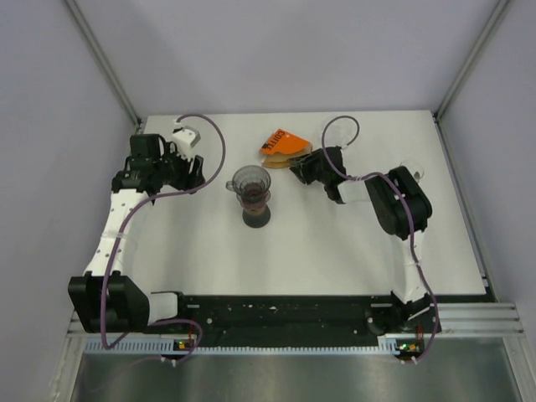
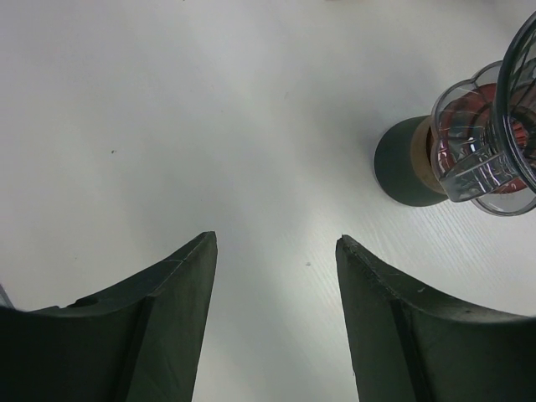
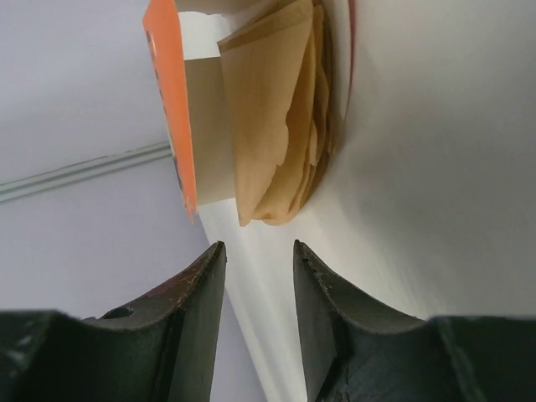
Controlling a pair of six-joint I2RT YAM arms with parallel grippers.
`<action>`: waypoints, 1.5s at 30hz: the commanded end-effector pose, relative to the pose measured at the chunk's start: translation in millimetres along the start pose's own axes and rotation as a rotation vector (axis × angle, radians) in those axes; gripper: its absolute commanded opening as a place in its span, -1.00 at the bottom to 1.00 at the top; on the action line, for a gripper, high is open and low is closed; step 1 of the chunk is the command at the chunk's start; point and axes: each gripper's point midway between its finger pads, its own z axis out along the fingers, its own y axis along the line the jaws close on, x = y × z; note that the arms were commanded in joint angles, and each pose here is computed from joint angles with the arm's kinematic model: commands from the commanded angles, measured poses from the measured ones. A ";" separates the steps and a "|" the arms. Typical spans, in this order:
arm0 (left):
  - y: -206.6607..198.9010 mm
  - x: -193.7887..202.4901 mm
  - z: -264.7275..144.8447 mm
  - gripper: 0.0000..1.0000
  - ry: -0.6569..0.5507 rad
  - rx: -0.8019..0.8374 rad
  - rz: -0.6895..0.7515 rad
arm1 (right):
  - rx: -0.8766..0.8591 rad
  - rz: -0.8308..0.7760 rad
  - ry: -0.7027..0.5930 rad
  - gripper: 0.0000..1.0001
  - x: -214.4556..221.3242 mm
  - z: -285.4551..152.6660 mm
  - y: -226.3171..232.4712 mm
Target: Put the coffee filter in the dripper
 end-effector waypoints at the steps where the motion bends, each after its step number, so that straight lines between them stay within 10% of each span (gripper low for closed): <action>1: 8.0 -24.4 -7.1 0.29 -0.065 -0.035 0.018 | -0.134 0.031 -0.006 -0.24 5.6 10.6 46.0; 45: 7.4 -25.4 -14.8 0.29 -0.067 -0.034 0.032 | -0.165 0.307 -0.027 -0.46 -4.5 51.4 37.9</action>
